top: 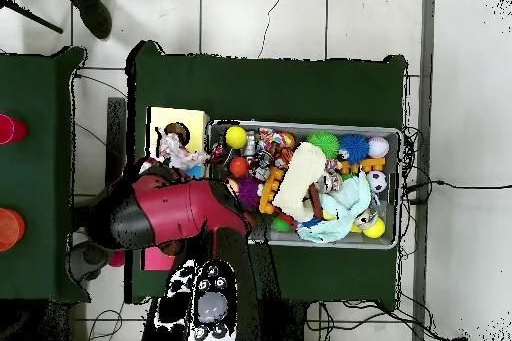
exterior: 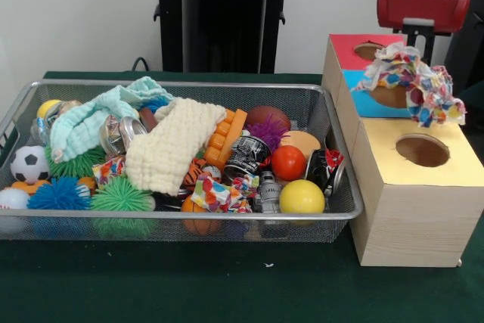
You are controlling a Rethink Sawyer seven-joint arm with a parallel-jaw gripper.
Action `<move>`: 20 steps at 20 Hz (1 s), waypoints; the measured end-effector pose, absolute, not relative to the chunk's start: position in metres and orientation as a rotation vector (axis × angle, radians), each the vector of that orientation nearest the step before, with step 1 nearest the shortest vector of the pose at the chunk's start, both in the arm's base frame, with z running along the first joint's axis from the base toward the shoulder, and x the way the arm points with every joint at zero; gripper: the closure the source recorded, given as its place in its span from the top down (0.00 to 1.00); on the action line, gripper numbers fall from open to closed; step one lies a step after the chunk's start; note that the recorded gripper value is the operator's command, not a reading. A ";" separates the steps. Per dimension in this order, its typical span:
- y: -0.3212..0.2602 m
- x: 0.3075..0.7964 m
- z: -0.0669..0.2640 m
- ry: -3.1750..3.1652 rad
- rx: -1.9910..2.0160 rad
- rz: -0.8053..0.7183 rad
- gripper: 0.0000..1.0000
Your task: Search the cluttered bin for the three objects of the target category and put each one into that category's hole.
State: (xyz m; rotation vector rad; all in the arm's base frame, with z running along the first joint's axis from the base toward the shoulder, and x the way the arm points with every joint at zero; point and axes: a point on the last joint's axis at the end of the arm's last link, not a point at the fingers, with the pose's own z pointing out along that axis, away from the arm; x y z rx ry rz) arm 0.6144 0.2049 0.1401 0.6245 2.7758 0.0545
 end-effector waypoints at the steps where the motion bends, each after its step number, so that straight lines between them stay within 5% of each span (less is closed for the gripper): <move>1: 0.205 0.618 0.144 2.776 0.620 0.048 0.00; 11: 0.206 0.649 0.168 2.711 0.563 0.048 0.00; 20: 0.208 0.638 0.131 2.770 0.547 0.018 0.00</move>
